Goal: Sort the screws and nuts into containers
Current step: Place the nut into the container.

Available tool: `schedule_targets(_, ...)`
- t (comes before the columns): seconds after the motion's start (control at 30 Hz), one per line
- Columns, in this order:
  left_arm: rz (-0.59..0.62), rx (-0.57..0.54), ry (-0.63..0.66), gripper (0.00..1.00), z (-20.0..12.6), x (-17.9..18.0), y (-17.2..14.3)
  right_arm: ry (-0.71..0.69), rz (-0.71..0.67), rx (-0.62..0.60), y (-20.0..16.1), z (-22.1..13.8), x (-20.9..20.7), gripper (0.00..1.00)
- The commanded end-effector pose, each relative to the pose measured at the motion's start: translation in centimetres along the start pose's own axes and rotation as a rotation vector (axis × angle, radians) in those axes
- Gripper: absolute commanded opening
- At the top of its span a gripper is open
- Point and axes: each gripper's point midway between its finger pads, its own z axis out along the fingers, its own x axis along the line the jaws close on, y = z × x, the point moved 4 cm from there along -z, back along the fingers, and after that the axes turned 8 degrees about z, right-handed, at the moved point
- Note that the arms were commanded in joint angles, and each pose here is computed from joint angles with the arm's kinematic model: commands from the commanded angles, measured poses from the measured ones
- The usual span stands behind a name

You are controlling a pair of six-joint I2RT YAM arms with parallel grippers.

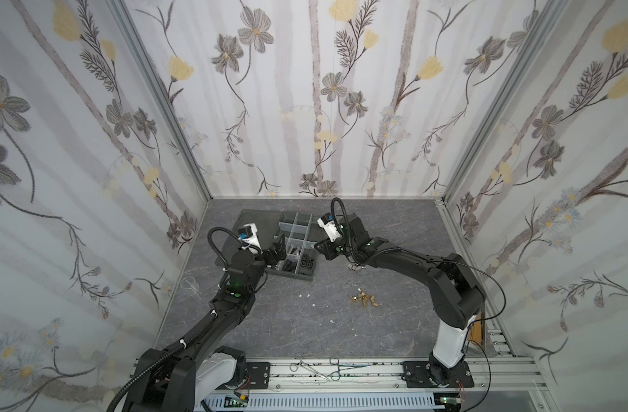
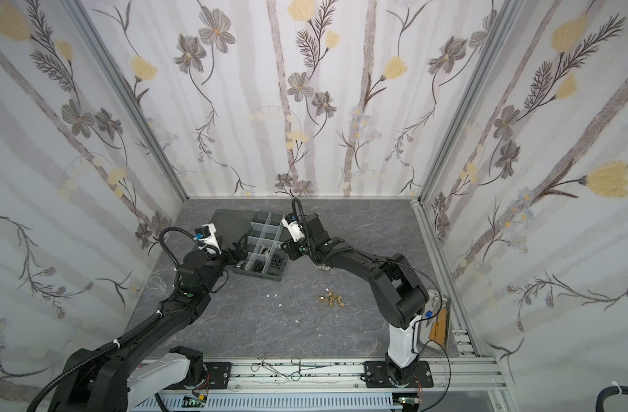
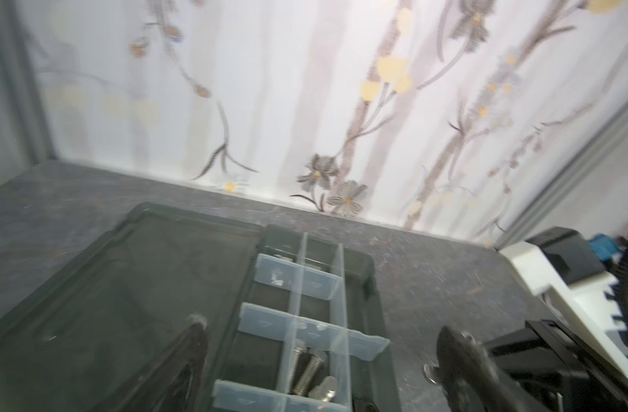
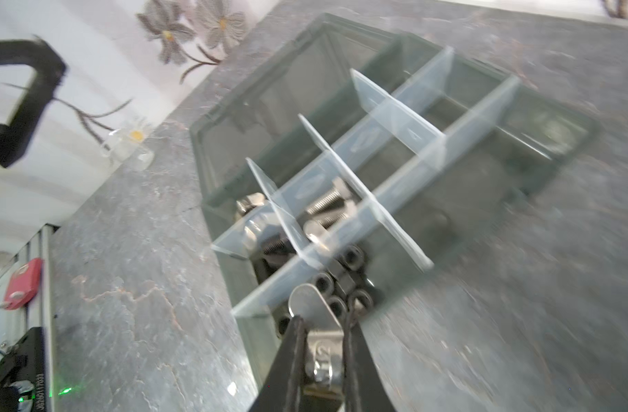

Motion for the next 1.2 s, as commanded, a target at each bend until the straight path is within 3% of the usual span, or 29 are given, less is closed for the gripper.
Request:
schedule_targets(0.0,-0.126,0.052,0.223,1.00,-1.2,4.3,-1.6,0.130,-0.064,0.023,0.6,3.2,3.1,0.04)
schedule_targets(0.17,-0.164,0.088,0.302,1.00,-2.4,6.6,-2.8,0.166,-0.089,0.014,1.4,8.1,5.3,0.05)
schedule_targets(0.33,-0.121,0.116,0.197,1.00,-2.0,5.2,-2.7,0.158,-0.077,0.043,0.4,10.1,4.4,0.05)
schedule_targets(0.67,-0.130,0.110,0.119,1.00,-1.2,4.3,-3.1,0.247,-0.109,0.089,-1.9,12.7,8.2,0.07)
schedule_targets(0.8,-0.119,0.106,0.120,0.99,-1.2,4.2,-2.7,0.216,-0.096,0.086,-2.1,13.4,7.7,0.19)
schedule_targets(0.87,-0.112,0.096,0.116,0.99,-1.4,4.1,-2.4,0.203,-0.092,0.076,-1.8,13.3,7.4,0.42)
schedule_targets(0.9,-0.109,0.092,0.114,1.00,-1.4,4.0,-2.2,0.200,-0.092,0.072,-1.7,13.2,7.3,0.49)
schedule_targets(1.07,-0.053,0.063,0.102,0.99,-1.3,2.4,-0.4,0.214,-0.092,0.014,1.3,10.3,7.9,0.50)
schedule_targets(1.17,0.048,0.029,0.061,0.99,-1.1,-0.7,1.0,0.182,-0.108,-0.043,3.2,6.8,7.4,0.49)
